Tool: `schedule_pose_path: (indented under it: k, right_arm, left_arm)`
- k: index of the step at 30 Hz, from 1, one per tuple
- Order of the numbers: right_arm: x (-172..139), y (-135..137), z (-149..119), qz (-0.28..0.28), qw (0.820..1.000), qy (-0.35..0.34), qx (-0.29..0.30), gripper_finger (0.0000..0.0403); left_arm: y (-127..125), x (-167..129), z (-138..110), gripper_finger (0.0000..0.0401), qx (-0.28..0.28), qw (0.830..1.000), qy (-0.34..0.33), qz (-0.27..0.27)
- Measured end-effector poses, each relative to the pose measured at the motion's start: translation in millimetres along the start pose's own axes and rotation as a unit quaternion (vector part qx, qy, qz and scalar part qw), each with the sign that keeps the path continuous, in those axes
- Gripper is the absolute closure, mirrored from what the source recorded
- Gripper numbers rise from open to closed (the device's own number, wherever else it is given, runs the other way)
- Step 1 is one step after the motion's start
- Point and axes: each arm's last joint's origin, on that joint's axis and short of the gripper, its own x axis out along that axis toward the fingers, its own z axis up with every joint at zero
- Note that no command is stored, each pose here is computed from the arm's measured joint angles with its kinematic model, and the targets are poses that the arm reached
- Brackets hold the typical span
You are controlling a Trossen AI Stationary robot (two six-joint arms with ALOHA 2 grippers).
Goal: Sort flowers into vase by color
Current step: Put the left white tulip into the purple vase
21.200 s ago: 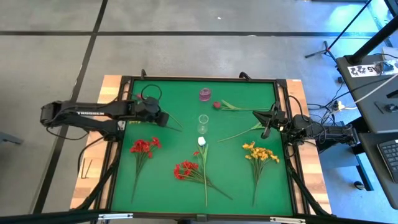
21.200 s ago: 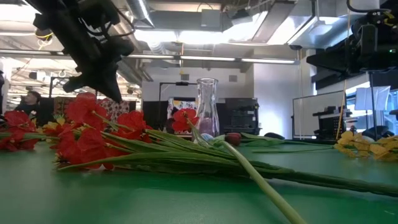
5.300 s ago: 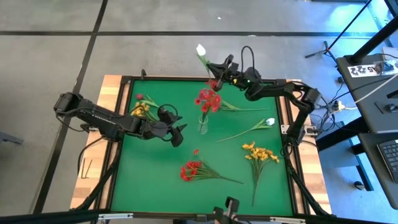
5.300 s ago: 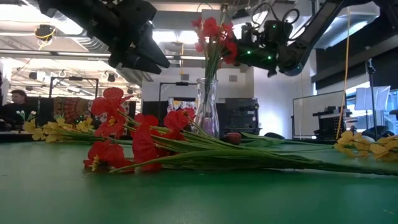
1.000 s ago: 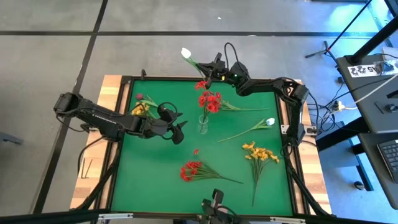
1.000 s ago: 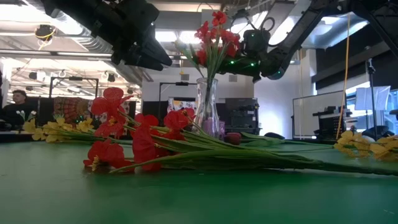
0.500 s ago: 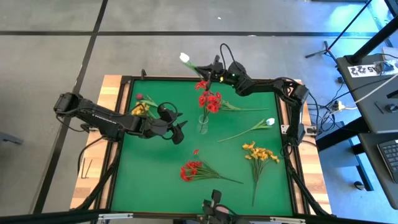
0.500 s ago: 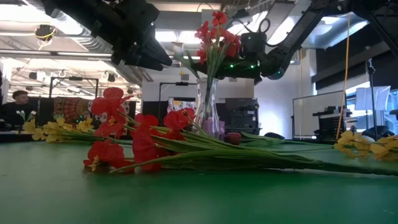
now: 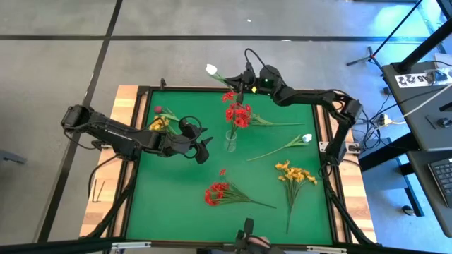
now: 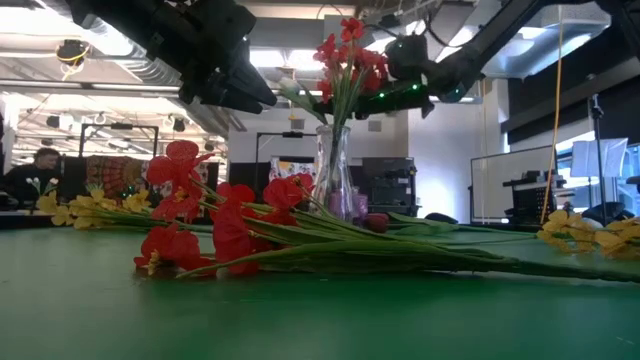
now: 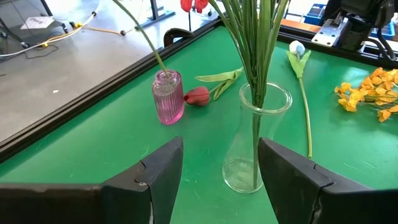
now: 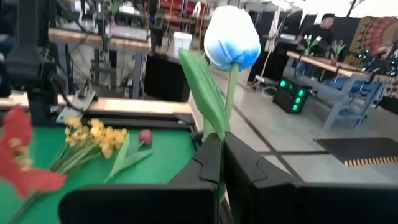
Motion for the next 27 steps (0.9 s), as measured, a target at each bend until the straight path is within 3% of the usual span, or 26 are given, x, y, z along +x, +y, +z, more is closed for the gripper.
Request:
schedule_pose_path:
  k: [6,17,27]
  right_arm:
    - [-9,2,5,0.012,0.999,0.05,-0.011,0.0395]
    - [-18,4,17,0.017,0.998,0.067,-0.011,0.0393]
    - [-21,6,11,0.023,0.994,0.105,-0.011,0.0337]
  left_arm:
    - [0,0,0,0.0198,0.0,1.0,0.0,0.0]
    - [0,0,0,0.0198,0.0,1.0,0.0,0.0]
    - [0,0,0,0.0198,0.0,1.0,0.0,0.0]
